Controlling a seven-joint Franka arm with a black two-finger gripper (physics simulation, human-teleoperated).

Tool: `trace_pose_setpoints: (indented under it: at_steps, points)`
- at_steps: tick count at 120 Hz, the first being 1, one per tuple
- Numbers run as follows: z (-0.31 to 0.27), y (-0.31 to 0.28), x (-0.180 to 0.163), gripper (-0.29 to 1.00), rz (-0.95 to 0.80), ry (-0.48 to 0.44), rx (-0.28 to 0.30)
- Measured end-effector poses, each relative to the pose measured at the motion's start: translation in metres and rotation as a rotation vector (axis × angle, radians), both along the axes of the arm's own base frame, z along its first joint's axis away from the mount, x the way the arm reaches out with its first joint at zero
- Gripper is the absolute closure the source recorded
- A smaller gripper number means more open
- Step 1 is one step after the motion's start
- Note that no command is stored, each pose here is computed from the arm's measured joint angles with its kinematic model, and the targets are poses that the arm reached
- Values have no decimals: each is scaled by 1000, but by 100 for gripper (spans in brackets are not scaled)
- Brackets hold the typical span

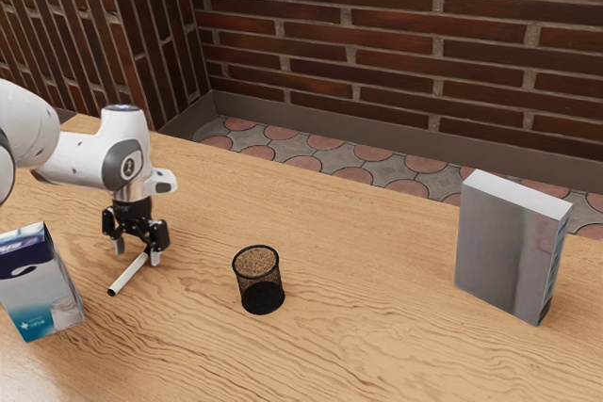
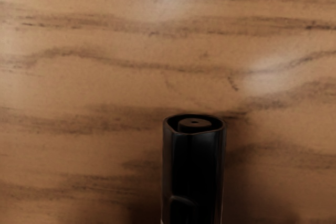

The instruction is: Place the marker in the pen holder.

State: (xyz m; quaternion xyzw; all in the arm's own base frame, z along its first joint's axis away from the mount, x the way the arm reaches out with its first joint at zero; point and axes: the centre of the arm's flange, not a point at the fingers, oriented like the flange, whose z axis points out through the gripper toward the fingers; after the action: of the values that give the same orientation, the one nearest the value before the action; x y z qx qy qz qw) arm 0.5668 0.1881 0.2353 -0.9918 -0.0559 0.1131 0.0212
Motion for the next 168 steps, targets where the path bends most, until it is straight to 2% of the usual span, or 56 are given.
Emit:
trace_pose_setpoints:
  at_steps: [16, 40, 52, 66, 84, 104, 113, 131, 147, 168]
  points:
    - [0, 4, 1, 4, -13, -2, -5]
    - [4, 5, 2, 46, -45, -5, -2]
    - [5, 5, 2, 60, -55, -4, -2]
    - [5, 4, 2, 69, -64, -4, 1]
    - [16, 3, 4, 75, -75, -21, 10]
    - [111, -46, 23, 78, -211, -199, 72]
    - [151, -83, 15, 78, -292, -294, 99]
    - [195, -151, -19, 79, -401, -498, 134]
    - [222, -214, -45, 79, -441, -632, 120]
    - [222, -263, -64, 79, -384, -701, 77]
